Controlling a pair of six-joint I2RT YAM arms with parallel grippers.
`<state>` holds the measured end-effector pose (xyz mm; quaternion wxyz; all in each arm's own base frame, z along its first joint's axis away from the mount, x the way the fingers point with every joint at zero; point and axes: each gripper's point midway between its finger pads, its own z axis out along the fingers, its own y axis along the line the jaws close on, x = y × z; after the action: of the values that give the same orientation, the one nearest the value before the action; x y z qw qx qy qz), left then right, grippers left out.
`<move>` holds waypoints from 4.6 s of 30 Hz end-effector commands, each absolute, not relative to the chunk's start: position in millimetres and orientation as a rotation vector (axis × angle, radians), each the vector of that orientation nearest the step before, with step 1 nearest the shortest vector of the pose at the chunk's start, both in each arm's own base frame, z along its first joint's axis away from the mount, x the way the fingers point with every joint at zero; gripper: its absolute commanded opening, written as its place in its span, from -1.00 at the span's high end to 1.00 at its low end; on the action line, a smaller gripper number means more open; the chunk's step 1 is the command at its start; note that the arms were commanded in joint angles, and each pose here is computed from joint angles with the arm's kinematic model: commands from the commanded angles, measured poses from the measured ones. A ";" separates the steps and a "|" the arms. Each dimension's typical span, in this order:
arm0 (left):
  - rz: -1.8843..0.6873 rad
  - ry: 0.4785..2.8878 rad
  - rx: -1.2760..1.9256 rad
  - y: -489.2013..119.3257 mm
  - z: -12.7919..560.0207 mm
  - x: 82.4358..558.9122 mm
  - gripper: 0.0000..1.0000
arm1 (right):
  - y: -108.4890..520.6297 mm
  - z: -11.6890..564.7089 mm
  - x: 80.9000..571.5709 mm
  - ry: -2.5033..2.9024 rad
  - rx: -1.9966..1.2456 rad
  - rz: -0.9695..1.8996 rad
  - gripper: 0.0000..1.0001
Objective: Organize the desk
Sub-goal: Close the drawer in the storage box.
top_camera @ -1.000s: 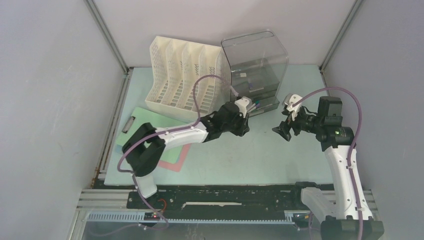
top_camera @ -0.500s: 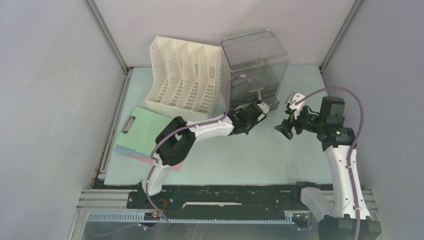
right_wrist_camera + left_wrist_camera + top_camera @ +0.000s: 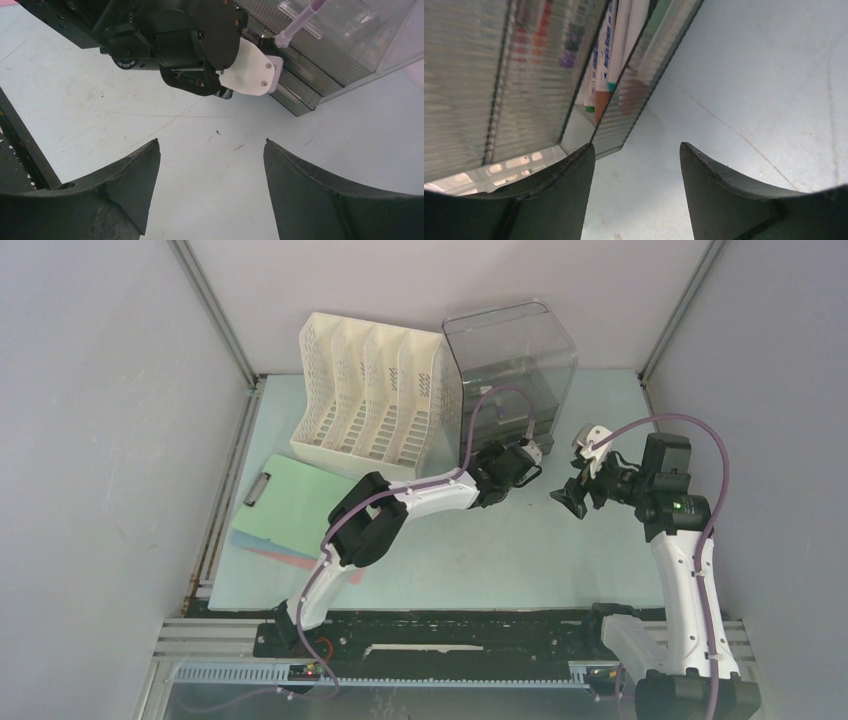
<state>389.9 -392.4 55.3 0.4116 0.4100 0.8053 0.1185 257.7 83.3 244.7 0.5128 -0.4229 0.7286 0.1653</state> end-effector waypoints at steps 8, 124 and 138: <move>0.148 1.952 0.930 -419.5 97.9 424.3 -0.30 | 82.6 252.4 257.9 1.724 -0.999 0.403 -0.64; -0.376 1.694 0.697 -378.6 227.7 313.6 -0.55 | 89.9 261.4 235.9 1.631 -1.032 0.519 -0.65; -0.426 1.772 0.284 -236.2 223.8 269.2 -1.00 | 141.9 260.8 212.1 1.611 -1.129 0.739 -0.99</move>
<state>271.5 -271.9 217.9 0.6017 0.2110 0.7559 -0.1486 218.6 121.9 266.6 0.5255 -0.4549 0.6645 0.2746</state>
